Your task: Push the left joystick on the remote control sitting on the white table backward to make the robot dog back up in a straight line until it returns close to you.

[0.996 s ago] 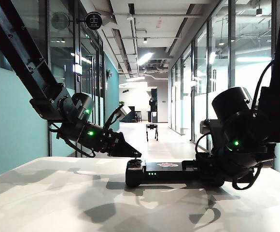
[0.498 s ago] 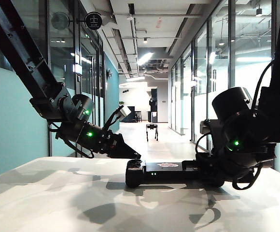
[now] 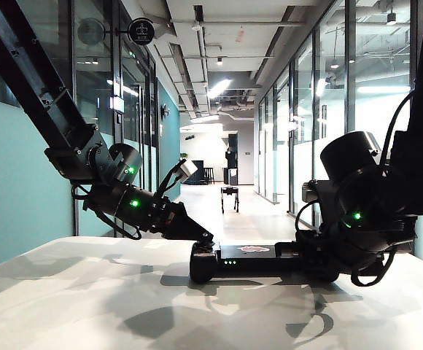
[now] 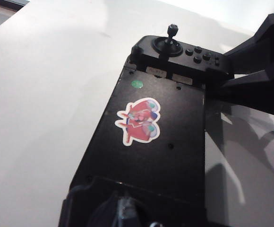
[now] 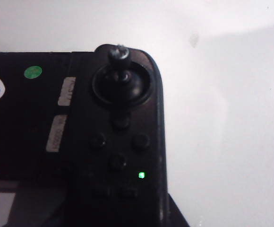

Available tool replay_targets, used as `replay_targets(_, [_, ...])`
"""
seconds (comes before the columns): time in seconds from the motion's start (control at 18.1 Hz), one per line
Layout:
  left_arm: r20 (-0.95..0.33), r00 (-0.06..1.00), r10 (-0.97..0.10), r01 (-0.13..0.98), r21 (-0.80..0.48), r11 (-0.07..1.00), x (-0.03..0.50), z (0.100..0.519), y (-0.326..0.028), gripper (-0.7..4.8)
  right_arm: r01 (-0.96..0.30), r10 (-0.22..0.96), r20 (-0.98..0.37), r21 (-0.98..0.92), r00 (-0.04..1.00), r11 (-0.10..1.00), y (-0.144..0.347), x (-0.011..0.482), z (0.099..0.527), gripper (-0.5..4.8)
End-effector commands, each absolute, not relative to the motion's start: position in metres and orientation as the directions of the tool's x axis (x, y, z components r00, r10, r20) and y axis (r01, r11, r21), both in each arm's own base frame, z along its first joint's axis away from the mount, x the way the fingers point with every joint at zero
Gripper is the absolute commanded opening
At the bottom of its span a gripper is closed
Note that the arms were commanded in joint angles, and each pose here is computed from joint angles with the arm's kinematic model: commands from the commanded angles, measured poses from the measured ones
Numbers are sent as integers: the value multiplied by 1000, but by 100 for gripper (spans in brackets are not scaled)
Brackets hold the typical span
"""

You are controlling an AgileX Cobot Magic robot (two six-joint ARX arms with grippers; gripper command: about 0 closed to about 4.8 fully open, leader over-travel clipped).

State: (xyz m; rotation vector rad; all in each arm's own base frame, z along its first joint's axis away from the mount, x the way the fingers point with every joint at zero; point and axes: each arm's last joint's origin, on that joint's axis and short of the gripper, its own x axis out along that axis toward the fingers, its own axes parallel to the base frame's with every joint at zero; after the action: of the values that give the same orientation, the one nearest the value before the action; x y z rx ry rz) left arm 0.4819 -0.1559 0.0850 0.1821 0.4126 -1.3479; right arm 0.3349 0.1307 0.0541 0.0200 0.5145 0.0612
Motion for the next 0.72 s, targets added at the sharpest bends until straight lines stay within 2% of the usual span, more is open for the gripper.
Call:
replay_targets(0.06, [-395, 149, -907, 969, -123, 213, 480, 85, -156, -6, -41, 60, -455, 51, 888, 998, 131, 338, 60, 144])
replay_targets(0.72, [-402, 142, -904, 971, -119, 206, 479, 84, -156, -6, -41, 60, -455, 51, 889, 998, 131, 338, 60, 144])
